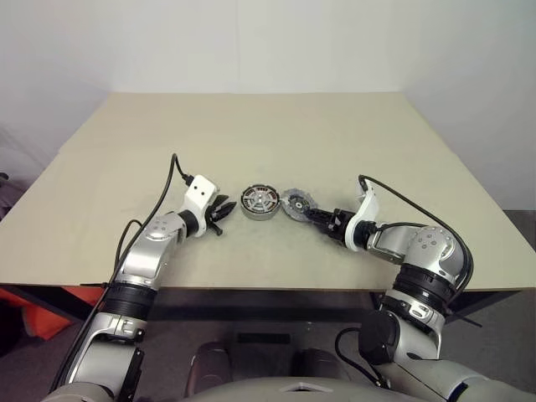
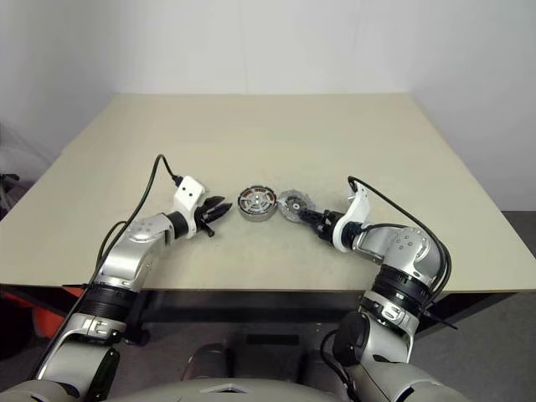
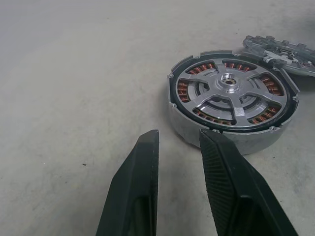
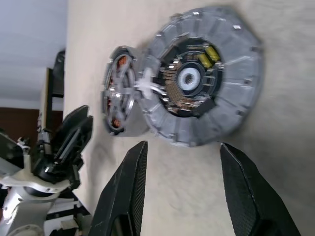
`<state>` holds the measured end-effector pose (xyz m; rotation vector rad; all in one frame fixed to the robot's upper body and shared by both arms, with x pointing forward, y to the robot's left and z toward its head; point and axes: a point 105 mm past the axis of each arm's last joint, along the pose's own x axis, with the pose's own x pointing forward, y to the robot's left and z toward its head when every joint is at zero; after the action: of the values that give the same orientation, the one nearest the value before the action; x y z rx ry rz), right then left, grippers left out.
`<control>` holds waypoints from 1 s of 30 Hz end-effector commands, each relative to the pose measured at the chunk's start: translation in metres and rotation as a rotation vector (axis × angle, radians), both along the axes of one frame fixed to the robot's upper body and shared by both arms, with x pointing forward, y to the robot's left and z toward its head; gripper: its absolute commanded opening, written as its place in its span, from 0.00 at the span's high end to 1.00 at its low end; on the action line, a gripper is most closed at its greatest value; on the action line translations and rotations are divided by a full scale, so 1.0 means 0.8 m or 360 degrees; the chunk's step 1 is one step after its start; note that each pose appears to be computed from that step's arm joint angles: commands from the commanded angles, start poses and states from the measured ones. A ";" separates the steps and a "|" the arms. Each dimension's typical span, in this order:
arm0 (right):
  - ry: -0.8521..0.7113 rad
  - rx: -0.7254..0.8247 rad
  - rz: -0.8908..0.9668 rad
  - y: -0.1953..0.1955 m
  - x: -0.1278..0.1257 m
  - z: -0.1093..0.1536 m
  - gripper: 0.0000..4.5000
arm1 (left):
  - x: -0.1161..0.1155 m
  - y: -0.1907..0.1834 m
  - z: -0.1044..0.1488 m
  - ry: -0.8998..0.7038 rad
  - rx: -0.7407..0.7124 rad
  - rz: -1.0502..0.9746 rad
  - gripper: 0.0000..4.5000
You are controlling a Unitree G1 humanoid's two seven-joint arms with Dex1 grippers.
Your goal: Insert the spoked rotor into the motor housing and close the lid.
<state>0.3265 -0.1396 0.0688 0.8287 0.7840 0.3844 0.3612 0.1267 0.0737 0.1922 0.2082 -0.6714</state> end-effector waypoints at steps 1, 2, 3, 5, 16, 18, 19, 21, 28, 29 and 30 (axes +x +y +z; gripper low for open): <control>-0.0069 -0.0008 0.0001 -0.003 0.002 0.013 0.42 | 0.002 0.001 0.015 -0.0081 0.0017 -0.0009 0.69; -0.0069 0.0000 -0.0011 -0.003 0.002 0.013 0.42 | 0.002 0.002 0.015 -0.0081 0.0018 -0.0008 0.69; -0.0064 0.0015 -0.0026 -0.004 0.003 0.013 0.42 | 0.002 0.002 0.014 -0.0081 0.0019 -0.0009 0.69; -0.0051 0.0038 -0.0044 -0.001 0.006 0.012 0.42 | 0.001 0.002 0.014 -0.0081 0.0021 -0.0010 0.69; -0.0028 0.0134 -0.0126 0.020 0.019 0.003 0.42 | 0.000 0.006 0.015 -0.0084 0.0038 -0.0006 0.69; -0.0063 0.0142 -0.0169 0.020 0.028 0.006 0.42 | 0.000 0.006 0.015 -0.0083 0.0038 -0.0006 0.69; -0.0076 0.0143 -0.0190 0.020 0.032 0.006 0.42 | 0.000 0.005 0.014 -0.0083 0.0038 -0.0006 0.69; -0.0098 0.0128 -0.0259 0.017 0.042 0.005 0.42 | -0.001 0.005 0.015 -0.0083 0.0037 -0.0006 0.69; -0.0187 0.0189 -0.0343 0.021 0.064 0.012 0.42 | -0.001 0.006 0.014 -0.0087 0.0045 0.0002 0.69; -0.0210 0.0195 -0.0343 0.022 0.067 0.015 0.38 | -0.001 0.007 0.014 -0.0087 0.0048 0.0005 0.69; -0.0226 0.0206 -0.0341 0.023 0.069 0.017 0.35 | -0.001 0.007 0.014 -0.0087 0.0048 0.0007 0.69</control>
<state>0.3715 -0.1242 0.0621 0.9964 0.6080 0.2604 0.3589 0.1320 0.0711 0.2065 0.2181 -0.6615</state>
